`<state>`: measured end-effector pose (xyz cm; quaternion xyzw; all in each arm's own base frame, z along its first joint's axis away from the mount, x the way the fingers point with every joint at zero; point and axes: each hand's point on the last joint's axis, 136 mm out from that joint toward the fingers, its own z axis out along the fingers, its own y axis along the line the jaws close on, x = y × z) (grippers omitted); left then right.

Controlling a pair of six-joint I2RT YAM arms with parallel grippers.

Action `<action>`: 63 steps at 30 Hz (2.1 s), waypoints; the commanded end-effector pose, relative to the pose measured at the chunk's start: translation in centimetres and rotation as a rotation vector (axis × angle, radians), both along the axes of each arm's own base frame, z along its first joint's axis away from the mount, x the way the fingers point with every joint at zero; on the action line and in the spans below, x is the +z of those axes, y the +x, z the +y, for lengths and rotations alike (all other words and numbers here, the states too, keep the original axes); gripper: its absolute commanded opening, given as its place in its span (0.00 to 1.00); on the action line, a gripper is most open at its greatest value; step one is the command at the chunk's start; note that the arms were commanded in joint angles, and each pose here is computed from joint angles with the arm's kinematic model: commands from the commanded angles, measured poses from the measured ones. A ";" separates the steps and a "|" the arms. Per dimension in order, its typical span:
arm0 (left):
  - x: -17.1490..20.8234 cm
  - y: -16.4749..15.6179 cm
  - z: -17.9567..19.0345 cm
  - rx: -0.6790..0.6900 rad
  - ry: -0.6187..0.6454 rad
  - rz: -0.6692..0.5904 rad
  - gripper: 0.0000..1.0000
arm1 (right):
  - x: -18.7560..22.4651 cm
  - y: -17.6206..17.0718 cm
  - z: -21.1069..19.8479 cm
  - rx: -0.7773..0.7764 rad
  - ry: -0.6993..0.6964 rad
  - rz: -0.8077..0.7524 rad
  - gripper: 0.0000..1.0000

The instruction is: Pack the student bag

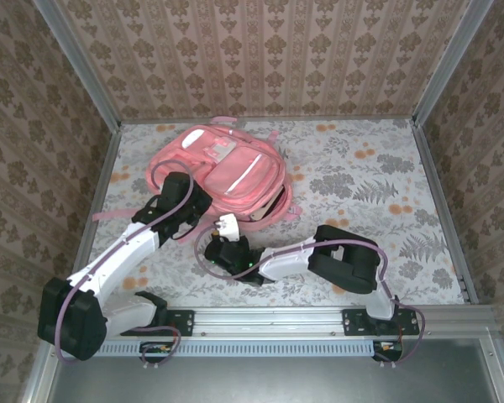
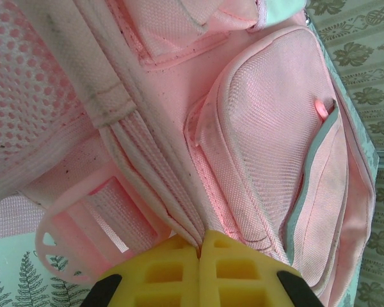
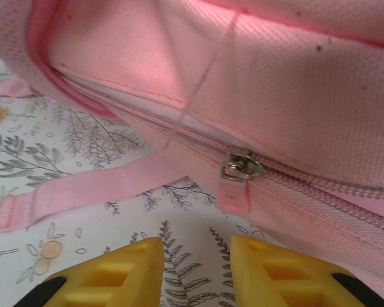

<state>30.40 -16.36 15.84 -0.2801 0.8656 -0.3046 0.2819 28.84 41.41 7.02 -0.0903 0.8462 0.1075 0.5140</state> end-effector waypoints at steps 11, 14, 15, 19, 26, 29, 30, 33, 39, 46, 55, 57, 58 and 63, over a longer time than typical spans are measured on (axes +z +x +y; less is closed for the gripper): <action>2.7 0.3 -1.1 -0.016 -0.068 -0.071 0.00 | -0.1 2.7 -0.3 -0.091 -0.072 -0.030 0.24; 2.6 0.4 -1.0 -0.013 -0.063 -0.071 0.00 | 0.1 2.6 -0.8 -0.090 -0.071 -0.038 0.09; 2.6 0.4 -1.0 -0.012 -0.063 -0.072 0.00 | 0.2 2.6 -0.8 -0.084 -0.072 -0.040 0.06; 2.5 0.6 -1.0 -0.010 -0.062 -0.070 0.00 | 1.0 2.2 -0.9 -0.050 -0.071 -0.042 0.00; 2.4 0.9 0.1 0.009 -0.046 -0.070 0.00 | 1.6 0.7 -2.2 0.015 -0.041 -0.013 0.00; 2.3 1.2 1.1 0.038 -0.051 -0.070 0.00 | 1.5 0.1 -3.8 0.011 -0.047 0.004 0.00; 2.3 1.2 1.2 0.039 -0.051 -0.070 0.00 | 1.5 -0.1 -4.2 0.010 -0.046 0.009 0.00; 2.4 1.3 1.4 0.042 -0.053 -0.071 0.00 | 1.1 -0.4 -5.5 0.003 -0.046 0.028 0.00; 2.4 1.5 1.2 0.041 -0.069 -0.067 0.00 | 1.7 -0.9 -4.5 0.088 -0.015 0.029 0.09; 3.0 1.7 0.0 0.015 -0.072 -0.074 0.00 | 2.9 -0.7 -0.9 0.166 -0.023 0.032 0.35; 0.2 0.5 1.0 -0.041 0.051 -0.002 0.00 | 5.9 -0.6 -2.8 0.163 0.040 0.088 0.45; -0.6 0.3 1.1 -0.039 0.052 0.010 0.00 | 6.3 -0.5 -3.7 0.147 0.049 0.097 0.45; -0.7 0.4 1.0 -0.035 0.036 0.013 0.00 | 6.3 -0.4 -4.0 0.142 0.041 0.097 0.45; 0.8 0.9 -1.1 -0.045 -0.005 -0.023 0.00 | 6.1 -0.5 -4.1 0.145 0.031 0.108 0.46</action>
